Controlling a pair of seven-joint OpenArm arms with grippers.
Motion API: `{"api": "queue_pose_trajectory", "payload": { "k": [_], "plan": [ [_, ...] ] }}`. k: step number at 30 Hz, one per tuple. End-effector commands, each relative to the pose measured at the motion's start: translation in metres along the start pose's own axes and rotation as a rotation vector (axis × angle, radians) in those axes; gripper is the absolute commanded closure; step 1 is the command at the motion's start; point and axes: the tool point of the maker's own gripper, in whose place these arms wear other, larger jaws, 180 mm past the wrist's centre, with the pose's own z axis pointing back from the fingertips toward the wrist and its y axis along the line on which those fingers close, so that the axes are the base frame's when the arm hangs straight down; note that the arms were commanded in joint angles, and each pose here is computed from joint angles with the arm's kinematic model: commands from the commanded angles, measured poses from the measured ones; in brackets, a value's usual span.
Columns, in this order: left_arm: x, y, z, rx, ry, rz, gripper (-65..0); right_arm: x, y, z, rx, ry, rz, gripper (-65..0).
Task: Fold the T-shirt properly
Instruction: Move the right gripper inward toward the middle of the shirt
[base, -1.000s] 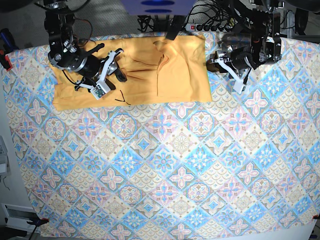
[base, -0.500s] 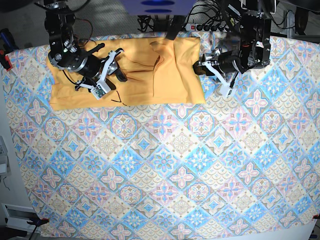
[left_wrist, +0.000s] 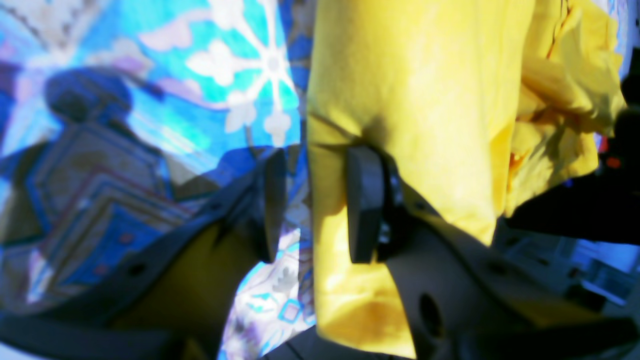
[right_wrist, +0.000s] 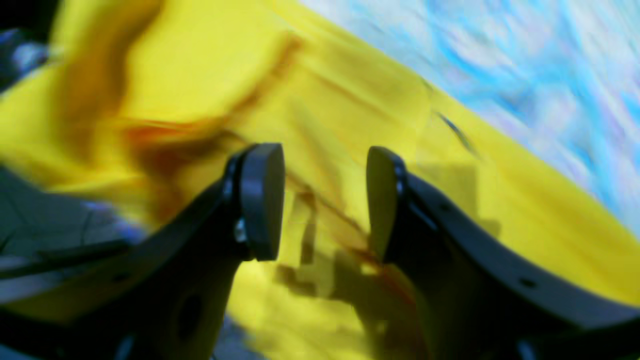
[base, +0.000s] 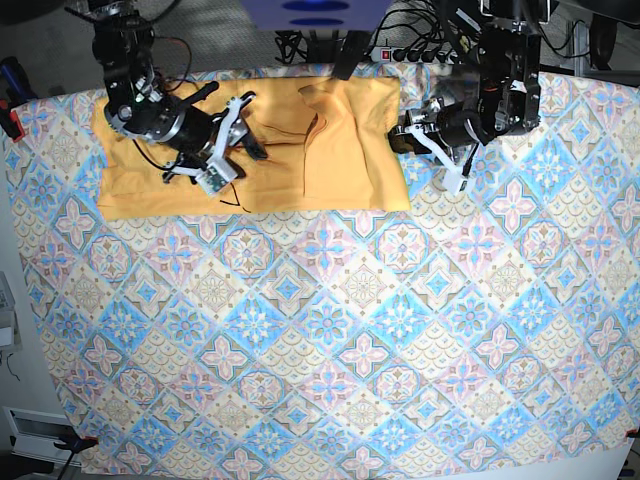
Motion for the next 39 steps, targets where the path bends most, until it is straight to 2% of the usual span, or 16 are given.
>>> {"api": "queue_pose_trajectory", "payload": {
  "k": [1, 6, 9, 13, 16, 20, 25, 31, 39],
  "plan": [
    [0.01, -0.006, 0.009, -0.018, -0.045, -0.014, -20.4, 0.01, 0.009, 0.002, 0.036, -0.031, 0.034, -26.0],
    [0.018, -0.003, 0.024, 0.003, -0.092, -0.023, -20.4, 0.018, 0.048, -0.013, 0.161, -0.026, 0.109, -19.7],
    [0.018, -0.001, 0.024, 0.007, -0.089, -0.024, -20.4, 0.021, 0.059, -0.018, 0.195, -0.028, 0.131, -19.9],
    [0.018, 0.004, 0.027, 0.02, -0.085, -0.034, -20.4, 0.022, 0.054, -0.023, 0.187, -0.028, 0.117, -26.3],
    [0.018, 0.004, 0.027, 0.02, -0.085, -0.032, -20.4, 0.018, 0.054, -0.032, 0.171, -0.021, 0.061, -28.5],
    [0.018, 0.004, 0.027, 0.02, -0.085, -0.032, -20.4, -0.003, 0.053, -0.043, 0.172, 0.031, 0.008, -28.5],
    [0.018, 0.003, 0.027, 0.019, -0.085, -0.031, -20.4, -0.001, 0.047, -0.055, 0.167, 0.037, -0.012, -28.4],
    [0.018, 0.004, 0.027, 0.02, -0.085, -0.032, -20.4, -0.012, 0.047, -0.058, 0.169, 0.064, -0.032, -28.3],
    [0.018, 0.004, 0.026, 0.019, -0.083, -0.032, -20.4, -0.007, 0.048, -0.058, 0.17, 0.051, -0.031, -28.2]
  ]
}}
